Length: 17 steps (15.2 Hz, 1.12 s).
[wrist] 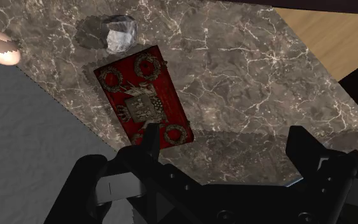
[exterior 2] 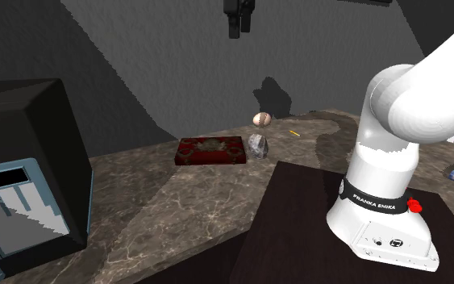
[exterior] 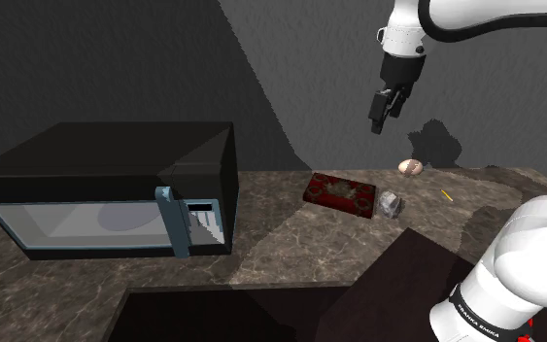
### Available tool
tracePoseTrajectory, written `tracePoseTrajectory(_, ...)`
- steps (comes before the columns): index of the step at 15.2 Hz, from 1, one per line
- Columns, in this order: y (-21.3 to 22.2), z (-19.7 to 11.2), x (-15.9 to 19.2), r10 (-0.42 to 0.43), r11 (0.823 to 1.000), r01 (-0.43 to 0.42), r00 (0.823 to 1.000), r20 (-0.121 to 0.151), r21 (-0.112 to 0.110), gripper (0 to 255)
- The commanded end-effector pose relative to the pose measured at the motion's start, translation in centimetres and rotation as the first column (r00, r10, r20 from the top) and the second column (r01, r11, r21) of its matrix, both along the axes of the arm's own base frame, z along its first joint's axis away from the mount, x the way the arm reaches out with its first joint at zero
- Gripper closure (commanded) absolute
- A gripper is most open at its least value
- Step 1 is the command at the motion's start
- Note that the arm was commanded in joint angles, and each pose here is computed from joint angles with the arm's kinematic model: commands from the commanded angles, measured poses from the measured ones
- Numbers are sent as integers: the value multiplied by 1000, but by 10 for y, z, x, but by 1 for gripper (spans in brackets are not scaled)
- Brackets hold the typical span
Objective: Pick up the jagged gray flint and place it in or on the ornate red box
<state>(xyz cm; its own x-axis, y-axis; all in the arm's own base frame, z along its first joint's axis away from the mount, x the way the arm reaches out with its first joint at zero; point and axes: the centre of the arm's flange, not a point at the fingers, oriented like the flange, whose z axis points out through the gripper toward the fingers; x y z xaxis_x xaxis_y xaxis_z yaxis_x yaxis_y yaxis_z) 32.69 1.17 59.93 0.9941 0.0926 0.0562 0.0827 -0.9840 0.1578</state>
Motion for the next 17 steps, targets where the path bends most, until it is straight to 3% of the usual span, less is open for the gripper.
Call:
tracePoseTrajectory(1, 0, 0, 0, 0, 1000, 0, 1000, 0, 0, 0)
tracePoseTrajectory(9, -93, -68, 13, -95, 990, 96, 995, -14, 103, 0)
tracePoseTrajectory(17, -180, -146, 17, -188, 960, 191, 982, -37, 202, 0)
